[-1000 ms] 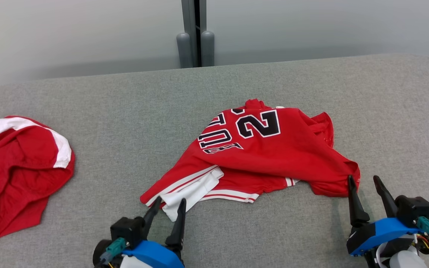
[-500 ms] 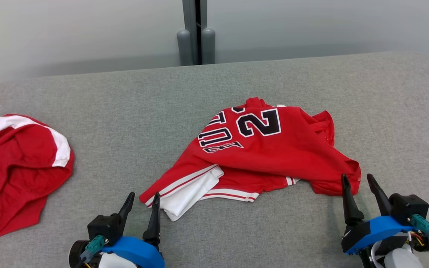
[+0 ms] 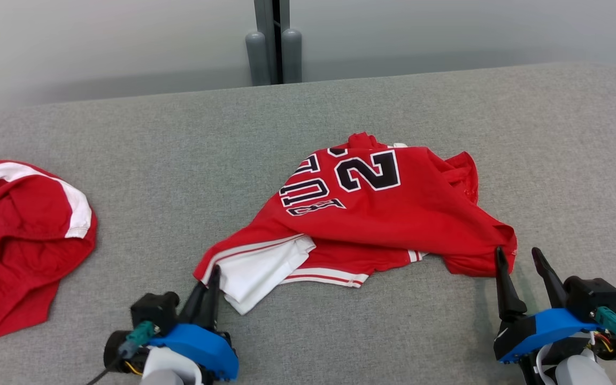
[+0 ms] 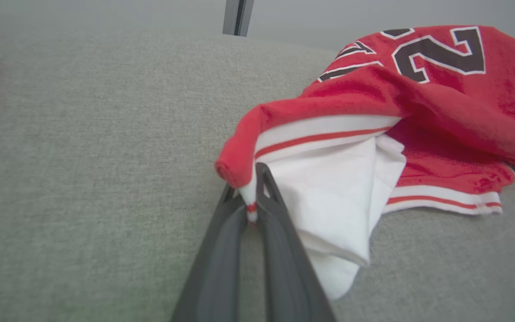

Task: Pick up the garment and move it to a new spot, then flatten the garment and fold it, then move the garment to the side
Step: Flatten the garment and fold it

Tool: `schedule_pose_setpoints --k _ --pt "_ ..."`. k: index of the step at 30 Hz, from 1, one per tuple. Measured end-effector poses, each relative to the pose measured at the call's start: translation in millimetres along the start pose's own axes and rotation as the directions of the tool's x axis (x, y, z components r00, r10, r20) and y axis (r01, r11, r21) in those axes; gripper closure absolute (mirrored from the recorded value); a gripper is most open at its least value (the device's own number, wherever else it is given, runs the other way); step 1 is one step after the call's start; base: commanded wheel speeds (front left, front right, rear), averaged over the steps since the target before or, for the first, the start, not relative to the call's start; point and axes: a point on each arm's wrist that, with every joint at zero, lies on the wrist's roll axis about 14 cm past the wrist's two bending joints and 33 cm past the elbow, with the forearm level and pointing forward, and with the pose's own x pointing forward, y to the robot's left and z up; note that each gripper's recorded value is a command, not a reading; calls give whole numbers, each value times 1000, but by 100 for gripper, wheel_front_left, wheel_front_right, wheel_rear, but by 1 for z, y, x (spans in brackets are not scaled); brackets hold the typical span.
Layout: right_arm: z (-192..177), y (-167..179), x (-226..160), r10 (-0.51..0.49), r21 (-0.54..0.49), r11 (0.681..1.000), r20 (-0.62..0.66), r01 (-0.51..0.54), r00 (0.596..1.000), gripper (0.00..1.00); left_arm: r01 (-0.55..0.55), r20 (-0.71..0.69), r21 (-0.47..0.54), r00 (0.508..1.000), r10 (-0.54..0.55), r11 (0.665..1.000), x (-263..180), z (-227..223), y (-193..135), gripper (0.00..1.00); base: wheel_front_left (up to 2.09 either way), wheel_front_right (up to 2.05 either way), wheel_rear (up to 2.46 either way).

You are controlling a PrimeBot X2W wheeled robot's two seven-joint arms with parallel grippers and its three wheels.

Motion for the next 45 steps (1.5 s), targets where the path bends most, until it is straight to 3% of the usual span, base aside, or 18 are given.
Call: schedule_pose_setpoints --k 11,12,13,21,31,45 --pt "-1 16 13 45 -5 999 -3 -45 999 0 -86 104 34 991 82 996 20 44 36 100 0 0 0" --pt "0 17 14 47 -6 999 -2 -47 999 0 -95 106 38 990 91 995 23 46 41 29 0 0 0" --pt "0 16 15 47 -7 999 -3 -47 999 0 -106 113 41 989 101 994 25 50 45 0 0 0 0" --pt "0 13 13 35 -1 999 -3 -35 999 0 -145 167 0 976 143 989 26 68 55 0 0 0 0" --pt "1 24 12 61 9 998 0 -61 998 0 -106 21 -45 994 107 993 -7 4 33 0 0 0 0" --pt "-1 6 6 14 9 1000 -6 -14 1000 0 -91 7 -51 996 91 995 11 5 29 0 0 0 0"
